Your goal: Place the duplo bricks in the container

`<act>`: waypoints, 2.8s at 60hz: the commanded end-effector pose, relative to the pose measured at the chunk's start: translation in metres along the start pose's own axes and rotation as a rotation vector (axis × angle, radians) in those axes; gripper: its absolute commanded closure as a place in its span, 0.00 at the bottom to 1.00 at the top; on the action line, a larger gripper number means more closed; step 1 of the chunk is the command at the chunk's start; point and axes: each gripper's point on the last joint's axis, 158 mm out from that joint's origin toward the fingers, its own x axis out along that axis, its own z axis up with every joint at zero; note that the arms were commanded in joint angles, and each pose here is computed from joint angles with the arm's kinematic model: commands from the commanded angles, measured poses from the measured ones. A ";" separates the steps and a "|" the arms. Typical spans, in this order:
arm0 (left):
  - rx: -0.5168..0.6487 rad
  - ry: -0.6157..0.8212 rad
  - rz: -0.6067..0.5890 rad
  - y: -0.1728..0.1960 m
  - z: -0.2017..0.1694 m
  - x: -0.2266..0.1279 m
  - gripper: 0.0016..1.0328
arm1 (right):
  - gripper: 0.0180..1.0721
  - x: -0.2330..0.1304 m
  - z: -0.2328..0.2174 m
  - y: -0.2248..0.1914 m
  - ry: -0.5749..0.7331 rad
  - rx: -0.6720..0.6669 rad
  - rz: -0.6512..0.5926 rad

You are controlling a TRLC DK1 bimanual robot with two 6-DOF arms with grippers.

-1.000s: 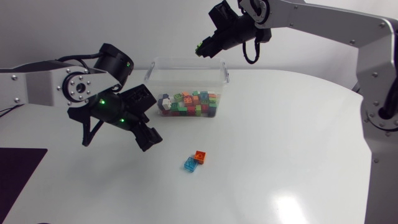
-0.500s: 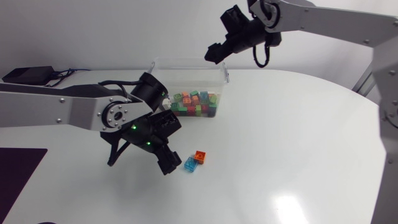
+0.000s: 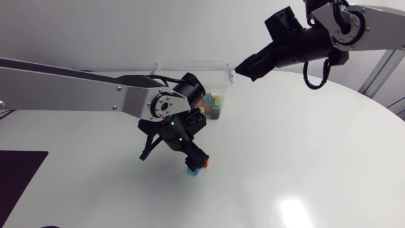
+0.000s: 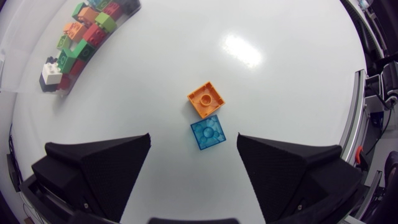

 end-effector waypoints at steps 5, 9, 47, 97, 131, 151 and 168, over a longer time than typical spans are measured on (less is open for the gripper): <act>-0.080 0.085 0.013 0.000 -0.005 0.016 0.07 | 0.04 -0.009 -0.022 0.001 0.011 0.005 -0.005; -0.131 0.128 0.012 0.000 -0.010 0.020 0.07 | 0.04 -0.011 -0.029 0.001 0.015 0.010 -0.010; -0.154 0.199 -0.058 -0.026 -0.010 0.053 0.18 | 0.04 -0.020 -0.062 0.007 0.029 0.029 -0.012; -0.138 0.183 -0.058 0.014 -0.048 -0.009 0.72 | 0.05 0.001 -0.148 0.133 0.185 -0.198 0.291; -0.054 -0.024 -0.038 0.042 -0.026 -0.093 0.72 | 0.05 0.080 -0.192 0.185 0.465 -0.381 0.435; -0.038 -0.202 -0.016 0.072 0.001 -0.139 0.72 | 0.07 0.106 -0.201 0.186 0.624 -0.444 0.451; -0.031 -0.328 0.006 0.092 0.023 -0.166 0.72 | 0.32 0.121 -0.220 0.180 0.694 -0.463 0.459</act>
